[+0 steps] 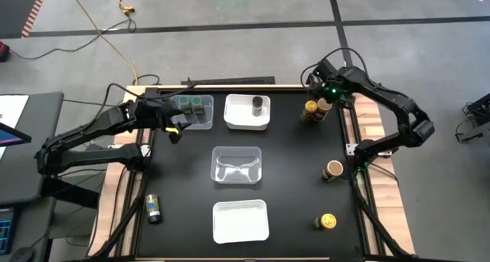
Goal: Sort spices by type
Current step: Put the top brown seasoning bottle into the bottom transparent bin
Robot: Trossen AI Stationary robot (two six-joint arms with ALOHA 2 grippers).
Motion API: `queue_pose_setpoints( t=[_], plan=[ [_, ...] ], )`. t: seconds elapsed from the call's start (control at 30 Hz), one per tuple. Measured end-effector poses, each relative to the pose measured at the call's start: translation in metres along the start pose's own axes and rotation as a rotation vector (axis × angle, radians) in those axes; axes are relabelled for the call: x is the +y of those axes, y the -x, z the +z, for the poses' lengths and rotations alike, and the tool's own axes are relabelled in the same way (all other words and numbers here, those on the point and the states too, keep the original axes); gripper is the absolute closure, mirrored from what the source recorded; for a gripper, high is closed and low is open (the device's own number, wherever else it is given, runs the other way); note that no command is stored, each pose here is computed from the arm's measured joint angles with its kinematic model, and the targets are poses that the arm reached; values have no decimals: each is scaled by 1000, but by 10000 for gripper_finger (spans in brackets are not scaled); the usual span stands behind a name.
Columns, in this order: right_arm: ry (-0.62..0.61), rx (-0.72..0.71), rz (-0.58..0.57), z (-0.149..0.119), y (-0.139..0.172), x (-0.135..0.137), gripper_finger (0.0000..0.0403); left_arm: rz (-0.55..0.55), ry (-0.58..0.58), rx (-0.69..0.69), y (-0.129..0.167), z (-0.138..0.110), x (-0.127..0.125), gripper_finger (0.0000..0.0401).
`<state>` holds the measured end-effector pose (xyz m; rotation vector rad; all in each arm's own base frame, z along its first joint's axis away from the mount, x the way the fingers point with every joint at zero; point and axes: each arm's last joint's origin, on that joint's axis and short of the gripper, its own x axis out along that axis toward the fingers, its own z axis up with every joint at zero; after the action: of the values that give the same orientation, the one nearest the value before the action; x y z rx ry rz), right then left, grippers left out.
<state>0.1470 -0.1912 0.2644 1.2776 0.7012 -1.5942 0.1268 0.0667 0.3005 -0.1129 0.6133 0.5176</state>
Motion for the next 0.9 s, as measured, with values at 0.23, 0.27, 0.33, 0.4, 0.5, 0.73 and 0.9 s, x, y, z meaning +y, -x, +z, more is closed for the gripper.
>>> queue_pose_setpoints(
  t=[0.23,0.27,0.33,0.4,0.5,0.73,0.9],
  plan=[
    [-52,-2,4,0,0,0,85,0,-99,0,0,0,0,138],
    [-52,-2,3,0,1,0,85,0,-108,0,0,0,0,138],
    [-48,-1,5,-1,1,0,85,1,-126,-1,0,0,0,138],
    [-34,0,8,-3,1,2,85,12,-138,0,0,0,1,138],
    [-28,-4,13,-4,2,3,85,26,-141,2,0,0,1,138],
    [-26,-25,0,-4,2,2,56,49,-142,4,0,0,2,138],
    [-41,-45,-11,-2,2,2,9,54,-143,6,0,0,2,138]
  ],
)
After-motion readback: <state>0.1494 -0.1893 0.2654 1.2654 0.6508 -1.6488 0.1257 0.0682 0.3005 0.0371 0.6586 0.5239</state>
